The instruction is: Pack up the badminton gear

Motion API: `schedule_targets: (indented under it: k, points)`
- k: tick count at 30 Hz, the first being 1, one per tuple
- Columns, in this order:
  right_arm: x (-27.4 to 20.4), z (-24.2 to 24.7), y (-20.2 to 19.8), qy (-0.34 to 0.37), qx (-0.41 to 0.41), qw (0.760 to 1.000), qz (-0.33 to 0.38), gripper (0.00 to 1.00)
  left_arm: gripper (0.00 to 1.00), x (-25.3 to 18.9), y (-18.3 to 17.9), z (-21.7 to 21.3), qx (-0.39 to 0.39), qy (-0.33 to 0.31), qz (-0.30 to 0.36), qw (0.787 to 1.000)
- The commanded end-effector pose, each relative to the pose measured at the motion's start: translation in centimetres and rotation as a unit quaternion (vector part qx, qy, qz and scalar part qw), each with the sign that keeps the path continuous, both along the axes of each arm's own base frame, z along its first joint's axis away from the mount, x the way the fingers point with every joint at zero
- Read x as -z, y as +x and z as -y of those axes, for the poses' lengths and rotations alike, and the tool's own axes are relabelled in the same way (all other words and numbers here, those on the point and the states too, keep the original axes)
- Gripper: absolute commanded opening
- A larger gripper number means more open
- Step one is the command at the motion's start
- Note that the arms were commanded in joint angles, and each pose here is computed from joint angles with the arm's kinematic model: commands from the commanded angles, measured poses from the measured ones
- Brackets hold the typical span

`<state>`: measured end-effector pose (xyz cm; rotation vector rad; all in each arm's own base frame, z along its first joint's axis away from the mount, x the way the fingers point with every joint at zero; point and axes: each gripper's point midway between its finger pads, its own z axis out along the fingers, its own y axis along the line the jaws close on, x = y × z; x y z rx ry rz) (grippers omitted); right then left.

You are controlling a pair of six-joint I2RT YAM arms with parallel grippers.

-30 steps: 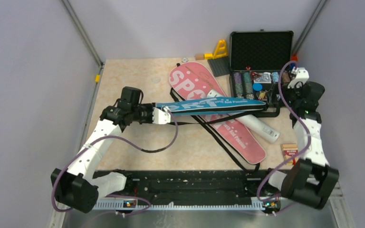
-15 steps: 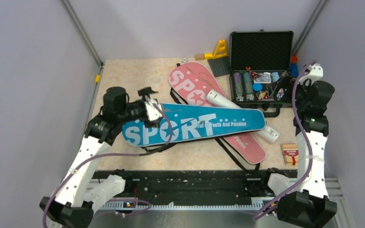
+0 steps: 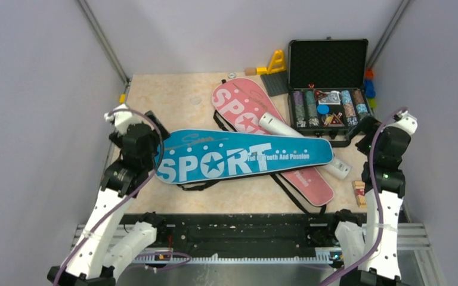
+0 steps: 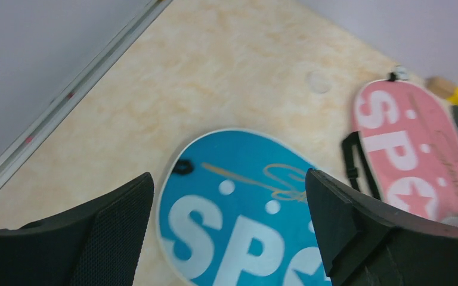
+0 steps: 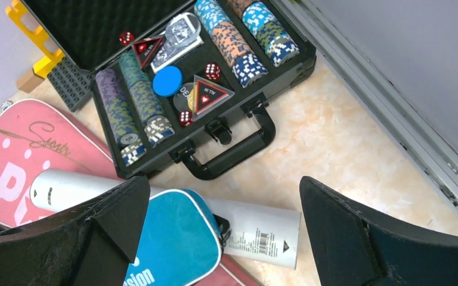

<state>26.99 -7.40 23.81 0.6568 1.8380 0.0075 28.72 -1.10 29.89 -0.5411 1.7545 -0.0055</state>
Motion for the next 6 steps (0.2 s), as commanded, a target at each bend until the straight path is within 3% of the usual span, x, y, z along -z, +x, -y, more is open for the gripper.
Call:
schedule_targets:
  k: [1, 6]
  points:
    - [-0.6, 0.0, -0.9, -0.017, 0.006, 1.000, 0.024, 0.99, 0.99, 4.1, -6.1, -5.0, -0.136, -0.031, -0.018, 0.990]
    - [0.5, 0.7, -1.6, -0.032, 0.023, 0.999, 0.011, 0.99, 0.99, 4.6, -7.7, -4.2, -0.097, -0.088, 0.038, 0.991]
